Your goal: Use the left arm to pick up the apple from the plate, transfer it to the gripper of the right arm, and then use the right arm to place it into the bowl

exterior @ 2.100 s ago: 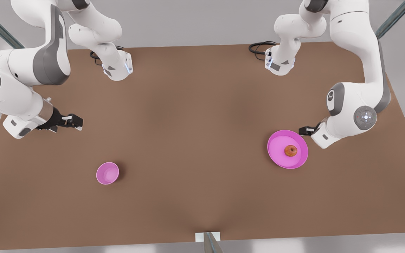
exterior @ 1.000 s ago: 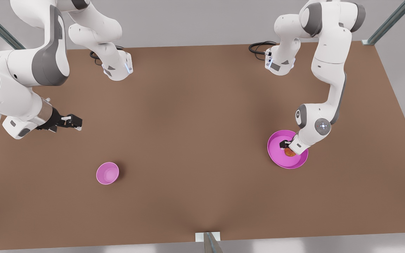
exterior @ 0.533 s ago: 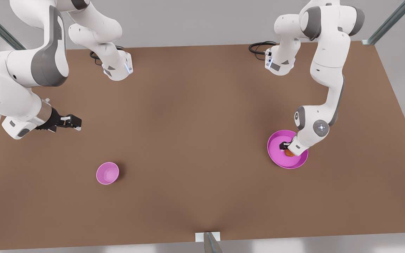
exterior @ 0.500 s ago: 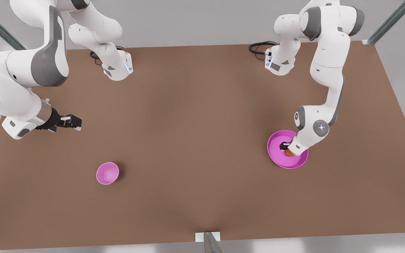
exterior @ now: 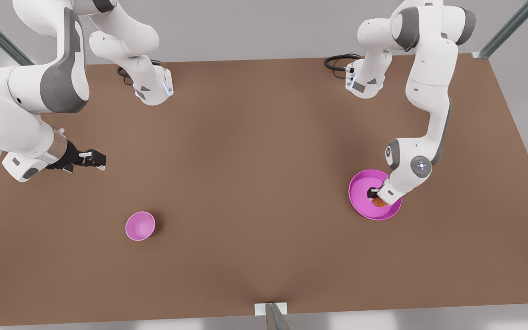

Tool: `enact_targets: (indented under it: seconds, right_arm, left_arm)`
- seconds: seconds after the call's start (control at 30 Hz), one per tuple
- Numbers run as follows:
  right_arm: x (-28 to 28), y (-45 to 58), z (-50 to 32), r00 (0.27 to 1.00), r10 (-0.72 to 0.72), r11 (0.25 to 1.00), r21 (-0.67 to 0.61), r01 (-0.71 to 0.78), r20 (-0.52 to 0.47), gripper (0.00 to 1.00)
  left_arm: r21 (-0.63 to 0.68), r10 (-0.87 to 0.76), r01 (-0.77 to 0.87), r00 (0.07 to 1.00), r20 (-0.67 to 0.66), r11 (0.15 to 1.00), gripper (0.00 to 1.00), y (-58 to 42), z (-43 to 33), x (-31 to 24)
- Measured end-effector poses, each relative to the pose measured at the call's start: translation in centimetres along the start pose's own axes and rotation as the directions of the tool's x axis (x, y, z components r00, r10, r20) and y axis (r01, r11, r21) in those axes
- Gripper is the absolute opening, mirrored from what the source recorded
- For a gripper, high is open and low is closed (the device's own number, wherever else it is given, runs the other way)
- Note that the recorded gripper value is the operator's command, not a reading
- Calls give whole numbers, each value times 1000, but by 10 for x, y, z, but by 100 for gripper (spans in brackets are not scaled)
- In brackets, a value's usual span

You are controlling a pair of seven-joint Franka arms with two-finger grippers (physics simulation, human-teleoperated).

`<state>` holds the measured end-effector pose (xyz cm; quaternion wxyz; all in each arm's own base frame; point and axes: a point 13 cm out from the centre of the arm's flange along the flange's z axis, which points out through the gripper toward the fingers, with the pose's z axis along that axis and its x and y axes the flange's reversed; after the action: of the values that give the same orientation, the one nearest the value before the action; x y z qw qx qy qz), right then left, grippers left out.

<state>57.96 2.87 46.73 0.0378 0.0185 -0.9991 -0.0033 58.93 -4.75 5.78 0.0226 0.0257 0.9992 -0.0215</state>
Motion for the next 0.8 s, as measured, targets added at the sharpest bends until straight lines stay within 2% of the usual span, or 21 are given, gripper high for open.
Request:
enact_targets:
  seconds: [0.13,0.3,0.33,0.47,0.57,0.67,0.7,0.8]
  right_arm:
    - [0,0,0,1000,0,1000,0,0,0,100]
    - [-3,5,0,1000,-8,1000,1,8,7,100]
    - [-5,10,0,1000,-16,1000,0,16,9,100]
    - [-7,85,-2,990,-138,990,-24,139,34,100]
    - [-7,141,10,984,-176,972,-153,178,26,100]
    - [-12,164,25,990,-138,937,-326,127,-11,100]
    - [-13,168,33,992,-118,916,-391,94,-38,100]
    - [-8,171,67,985,-36,802,-593,-73,-170,100]
  left_arm:
    - [31,56,-58,997,52,998,74,-44,-41,-14]
    - [180,154,-172,982,109,969,74,-192,-85,-29]
    - [204,172,-196,977,128,959,68,-220,-95,-32]
    - [301,260,-309,946,194,902,67,-328,-103,-22]
    - [402,303,-395,913,274,826,67,-419,-95,0]
    - [533,248,-432,890,382,727,65,-498,-131,-10]
    - [571,225,-438,886,406,694,61,-517,-146,-10]
    - [664,168,-444,883,438,602,61,-561,-178,-6]
